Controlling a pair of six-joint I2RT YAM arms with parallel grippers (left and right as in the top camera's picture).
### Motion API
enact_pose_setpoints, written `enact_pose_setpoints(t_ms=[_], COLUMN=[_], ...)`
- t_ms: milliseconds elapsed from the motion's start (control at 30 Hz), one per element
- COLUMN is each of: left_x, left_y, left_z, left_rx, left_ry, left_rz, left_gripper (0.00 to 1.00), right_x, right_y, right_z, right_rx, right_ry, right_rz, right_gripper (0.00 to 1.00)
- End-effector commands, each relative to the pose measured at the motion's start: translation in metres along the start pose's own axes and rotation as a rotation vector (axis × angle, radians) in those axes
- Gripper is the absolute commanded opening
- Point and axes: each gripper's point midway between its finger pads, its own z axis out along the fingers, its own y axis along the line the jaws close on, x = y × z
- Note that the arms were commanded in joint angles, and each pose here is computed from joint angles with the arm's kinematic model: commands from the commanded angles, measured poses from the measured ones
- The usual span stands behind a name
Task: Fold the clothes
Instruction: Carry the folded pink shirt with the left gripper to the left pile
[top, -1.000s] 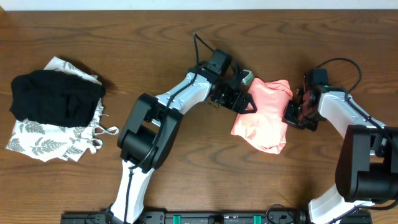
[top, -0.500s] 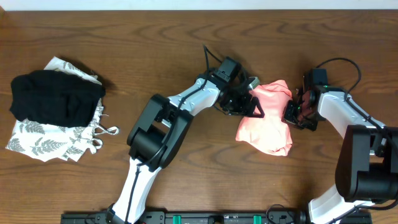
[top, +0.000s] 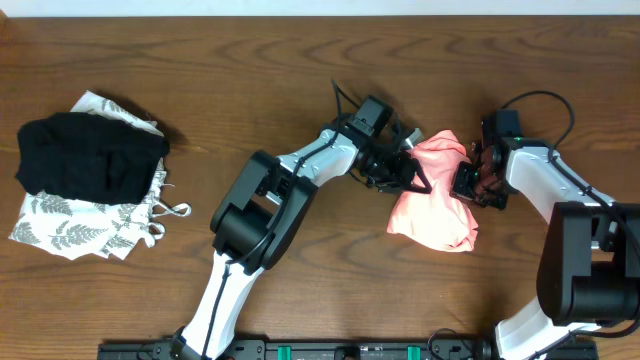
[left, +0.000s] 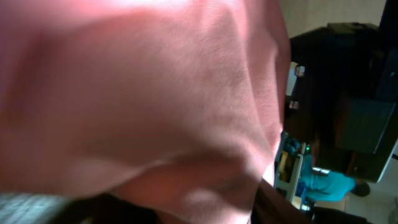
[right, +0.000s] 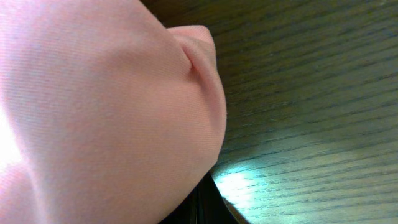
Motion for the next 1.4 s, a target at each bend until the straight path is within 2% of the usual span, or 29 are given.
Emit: enact_pose_setpoints(t_ms=[0, 133, 200, 467, 500, 667, 800, 1133, 1367], left_x=[0.008, 0.008, 0.007, -0.002, -0.004, -0.025, -0.043, -0.068, -0.062], left_y=[-0.006, -0.005, -0.003, 0.003, 0.004, -0.008, -0.029, -0.062, -0.072], left_z=[0.008, 0.008, 0.008, -0.006, -0.011, -0.054, -0.100, -0.225, -0.365], left_rx=[0.050, 0.045, 0.035, 0.033, 0.033, 0.039, 0.043, 0.004, -0.091], left_ry=[0.041, 0.039, 0.034, 0.001, -0.007, -0.099, -0.200, -0.471, -0.775], left_rz=[-0.031, -0.042, -0.043, -0.051, -0.057, -0.035, 0.031, 0.113, 0.145], left_gripper=[0.37, 0.15, 0.08, 0.06, 0.06, 0.06, 0.06, 0.06, 0.06], right_x=[0.015, 0.015, 0.015, 0.009, 0.007, -0.009, -0.016, -0.017, -0.017], right_y=[0.007, 0.007, 0.007, -0.015, -0.019, -0.041, -0.048, -0.046, -0.046], right_z=[0.012, 0.012, 0.012, 0.010, 0.009, -0.008, -0.023, -0.027, -0.027], right_rx=[-0.001, -0.001, -0.001, 0.080, 0.079, 0.043, -0.051, -0.084, -0.084], right_ry=[0.054, 0.054, 0.054, 0.034, 0.030, -0.021, -0.046, -0.050, -0.049], right_rz=[-0.029, -0.029, -0.029, -0.005, 0.006, 0.105, 0.179, 0.191, 0.191], right_gripper=[0.01, 0.01, 0.01, 0.03, 0.10, 0.75, 0.99, 0.99, 0.99])
